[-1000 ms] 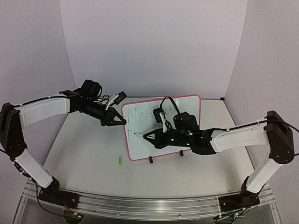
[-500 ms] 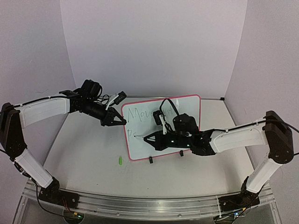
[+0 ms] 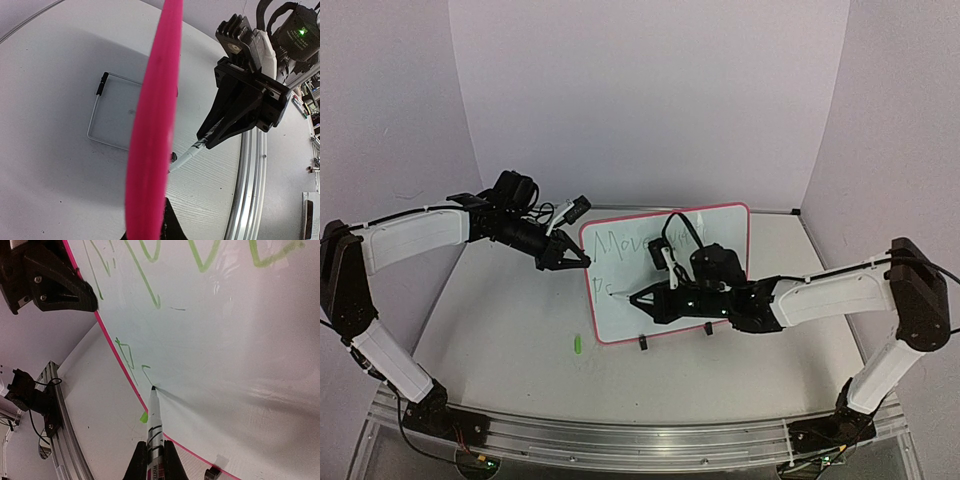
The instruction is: Write a sentence on the whiteboard
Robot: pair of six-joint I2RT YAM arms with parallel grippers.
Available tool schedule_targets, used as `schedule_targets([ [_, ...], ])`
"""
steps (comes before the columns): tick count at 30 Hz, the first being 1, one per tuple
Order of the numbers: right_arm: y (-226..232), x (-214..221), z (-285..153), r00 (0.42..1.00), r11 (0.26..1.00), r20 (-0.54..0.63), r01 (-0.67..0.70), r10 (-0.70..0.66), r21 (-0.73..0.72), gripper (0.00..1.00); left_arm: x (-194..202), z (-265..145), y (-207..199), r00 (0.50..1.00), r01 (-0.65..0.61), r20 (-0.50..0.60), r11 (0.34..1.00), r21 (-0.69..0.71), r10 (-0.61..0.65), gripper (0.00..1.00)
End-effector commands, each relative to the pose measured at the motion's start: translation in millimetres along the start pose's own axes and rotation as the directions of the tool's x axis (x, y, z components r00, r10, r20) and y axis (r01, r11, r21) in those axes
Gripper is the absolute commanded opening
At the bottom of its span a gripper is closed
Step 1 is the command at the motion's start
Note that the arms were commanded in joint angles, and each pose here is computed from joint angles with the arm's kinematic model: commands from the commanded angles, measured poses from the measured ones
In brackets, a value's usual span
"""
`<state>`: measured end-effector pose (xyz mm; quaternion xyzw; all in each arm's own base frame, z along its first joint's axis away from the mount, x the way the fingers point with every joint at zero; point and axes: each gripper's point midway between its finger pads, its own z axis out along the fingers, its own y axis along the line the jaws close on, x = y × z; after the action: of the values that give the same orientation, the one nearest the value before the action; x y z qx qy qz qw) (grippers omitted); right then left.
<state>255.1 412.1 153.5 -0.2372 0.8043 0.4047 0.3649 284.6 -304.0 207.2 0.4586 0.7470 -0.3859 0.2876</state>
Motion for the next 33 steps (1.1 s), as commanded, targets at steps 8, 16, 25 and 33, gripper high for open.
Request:
schedule_targets([
  [8, 16.2, -52.1, -17.7, 0.989, 0.999, 0.138, 0.050, -0.050, 0.008, 0.00, 8.2, 1.8, 8.4, 0.999, -0.023, -0.033, 0.998, -0.055, 0.021, 0.00],
  [16, 12.1, -44.6, -13.1, 0.992, 0.999, 0.118, 0.041, -0.042, 0.014, 0.00, 7.5, 1.6, 8.1, 0.999, -0.025, -0.032, 0.998, -0.054, 0.023, 0.00],
  [25, -1.9, -19.5, -11.1, 0.998, 0.999, 0.069, 0.006, -0.009, 0.040, 0.00, 8.1, 2.2, 8.6, 0.999, -0.023, -0.033, 0.998, -0.053, 0.021, 0.00],
  [33, -9.4, -7.0, -6.8, 0.999, 0.999, 0.042, -0.007, 0.005, 0.053, 0.00, 9.0, 3.0, 9.1, 0.999, -0.019, -0.036, 0.998, -0.053, 0.018, 0.00],
])
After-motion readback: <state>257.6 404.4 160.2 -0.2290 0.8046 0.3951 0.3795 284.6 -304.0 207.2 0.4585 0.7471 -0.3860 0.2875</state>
